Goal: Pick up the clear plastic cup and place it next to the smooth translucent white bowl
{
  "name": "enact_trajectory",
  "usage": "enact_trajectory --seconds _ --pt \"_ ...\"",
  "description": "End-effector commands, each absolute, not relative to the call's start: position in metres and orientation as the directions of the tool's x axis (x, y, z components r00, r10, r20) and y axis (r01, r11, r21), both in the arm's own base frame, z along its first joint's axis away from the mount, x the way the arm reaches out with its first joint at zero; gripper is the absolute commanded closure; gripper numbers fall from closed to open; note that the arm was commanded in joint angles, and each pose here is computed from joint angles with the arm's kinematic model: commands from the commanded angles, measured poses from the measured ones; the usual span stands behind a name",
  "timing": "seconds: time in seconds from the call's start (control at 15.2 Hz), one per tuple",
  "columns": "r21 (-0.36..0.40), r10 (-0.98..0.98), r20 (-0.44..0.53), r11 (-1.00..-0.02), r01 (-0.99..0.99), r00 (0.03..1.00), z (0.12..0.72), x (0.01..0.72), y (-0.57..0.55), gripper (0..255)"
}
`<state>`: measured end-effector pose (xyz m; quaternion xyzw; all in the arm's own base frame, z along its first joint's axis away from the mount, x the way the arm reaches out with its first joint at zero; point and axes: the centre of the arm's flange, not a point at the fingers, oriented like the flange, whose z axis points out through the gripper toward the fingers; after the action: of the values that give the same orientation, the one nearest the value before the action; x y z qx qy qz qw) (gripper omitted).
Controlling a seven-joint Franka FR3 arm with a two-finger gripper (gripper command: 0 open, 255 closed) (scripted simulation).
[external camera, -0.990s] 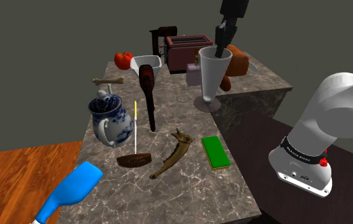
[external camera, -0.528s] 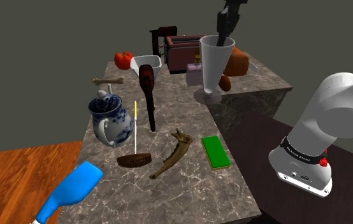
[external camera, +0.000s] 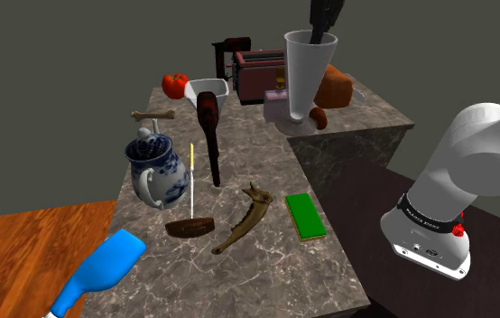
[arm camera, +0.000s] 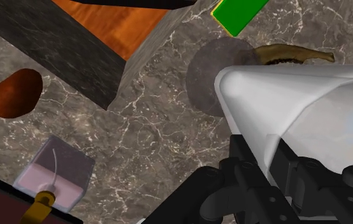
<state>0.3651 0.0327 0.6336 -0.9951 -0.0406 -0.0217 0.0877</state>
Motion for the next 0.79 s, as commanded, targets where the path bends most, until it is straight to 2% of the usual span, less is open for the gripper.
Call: enact_trajectory --seconds 0.0,0.73 --pt "-0.173 0.077 0.051 -0.981 0.085 0.996 0.645 0.364 0.031 255" --pt "-0.173 0.077 0.051 -0.981 0.085 0.996 0.703 0.364 0.031 255"
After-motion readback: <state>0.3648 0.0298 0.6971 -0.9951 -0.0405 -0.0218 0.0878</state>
